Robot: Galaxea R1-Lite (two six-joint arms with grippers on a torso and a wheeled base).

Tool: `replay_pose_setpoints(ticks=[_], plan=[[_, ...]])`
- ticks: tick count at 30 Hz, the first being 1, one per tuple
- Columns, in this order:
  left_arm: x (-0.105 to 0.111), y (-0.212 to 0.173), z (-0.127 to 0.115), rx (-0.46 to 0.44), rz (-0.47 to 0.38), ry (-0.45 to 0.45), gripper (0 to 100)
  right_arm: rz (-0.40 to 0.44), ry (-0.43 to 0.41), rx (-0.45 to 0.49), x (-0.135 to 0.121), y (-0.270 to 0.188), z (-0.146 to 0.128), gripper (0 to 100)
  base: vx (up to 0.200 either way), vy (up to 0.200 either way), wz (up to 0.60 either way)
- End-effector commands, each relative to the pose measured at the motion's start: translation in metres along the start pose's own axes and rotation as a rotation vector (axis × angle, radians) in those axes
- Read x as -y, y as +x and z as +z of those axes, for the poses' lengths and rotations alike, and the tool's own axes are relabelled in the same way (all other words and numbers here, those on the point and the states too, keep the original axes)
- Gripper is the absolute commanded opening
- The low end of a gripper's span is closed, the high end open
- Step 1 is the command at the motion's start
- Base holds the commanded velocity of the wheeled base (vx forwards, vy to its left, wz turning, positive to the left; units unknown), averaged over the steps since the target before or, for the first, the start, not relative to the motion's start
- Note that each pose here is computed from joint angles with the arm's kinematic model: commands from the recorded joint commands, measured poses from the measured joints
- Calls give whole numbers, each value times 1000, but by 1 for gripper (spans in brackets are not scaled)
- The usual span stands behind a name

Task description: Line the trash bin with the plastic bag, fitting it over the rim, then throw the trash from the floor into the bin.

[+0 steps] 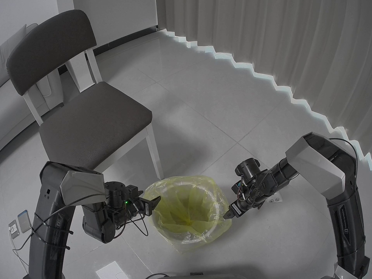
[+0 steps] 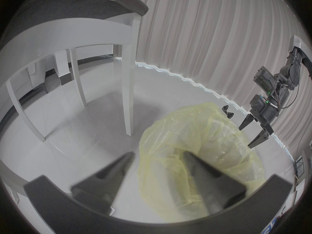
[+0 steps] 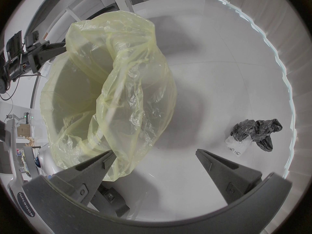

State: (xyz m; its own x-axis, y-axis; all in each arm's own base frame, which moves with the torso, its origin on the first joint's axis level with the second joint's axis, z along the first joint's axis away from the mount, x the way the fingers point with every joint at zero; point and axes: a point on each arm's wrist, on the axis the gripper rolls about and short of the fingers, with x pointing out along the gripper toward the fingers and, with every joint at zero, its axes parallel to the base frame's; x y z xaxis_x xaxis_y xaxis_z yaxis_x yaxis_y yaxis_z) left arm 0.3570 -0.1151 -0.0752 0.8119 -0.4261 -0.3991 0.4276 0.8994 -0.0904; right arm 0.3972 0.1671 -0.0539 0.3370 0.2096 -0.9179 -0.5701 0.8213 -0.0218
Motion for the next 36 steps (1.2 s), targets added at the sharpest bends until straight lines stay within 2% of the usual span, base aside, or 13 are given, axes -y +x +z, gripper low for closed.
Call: replay_pose_setpoints(ticks=[1, 14, 20, 28, 36], plan=[[-1, -6, -2, 0, 6, -1, 100, 0, 2, -8, 0, 2, -2, 100, 0, 0, 0], [-18, 1, 13, 84, 56, -13, 100, -1, 10, -11, 0, 1, -3, 100, 0, 0, 0], [-20, 24, 13, -42, 110, -17, 100, -20, 8, -4, 0, 4, 1, 100, 0, 0, 0], [-25, 48, 31, -125, 151, -21, 100, -54, -2, 4, 1, 5, 10, 100, 0, 0, 0], [-29, 55, 36, -158, 171, 33, 100, -49, -10, -23, 3, 5, 17, 100, 0, 0, 0]])
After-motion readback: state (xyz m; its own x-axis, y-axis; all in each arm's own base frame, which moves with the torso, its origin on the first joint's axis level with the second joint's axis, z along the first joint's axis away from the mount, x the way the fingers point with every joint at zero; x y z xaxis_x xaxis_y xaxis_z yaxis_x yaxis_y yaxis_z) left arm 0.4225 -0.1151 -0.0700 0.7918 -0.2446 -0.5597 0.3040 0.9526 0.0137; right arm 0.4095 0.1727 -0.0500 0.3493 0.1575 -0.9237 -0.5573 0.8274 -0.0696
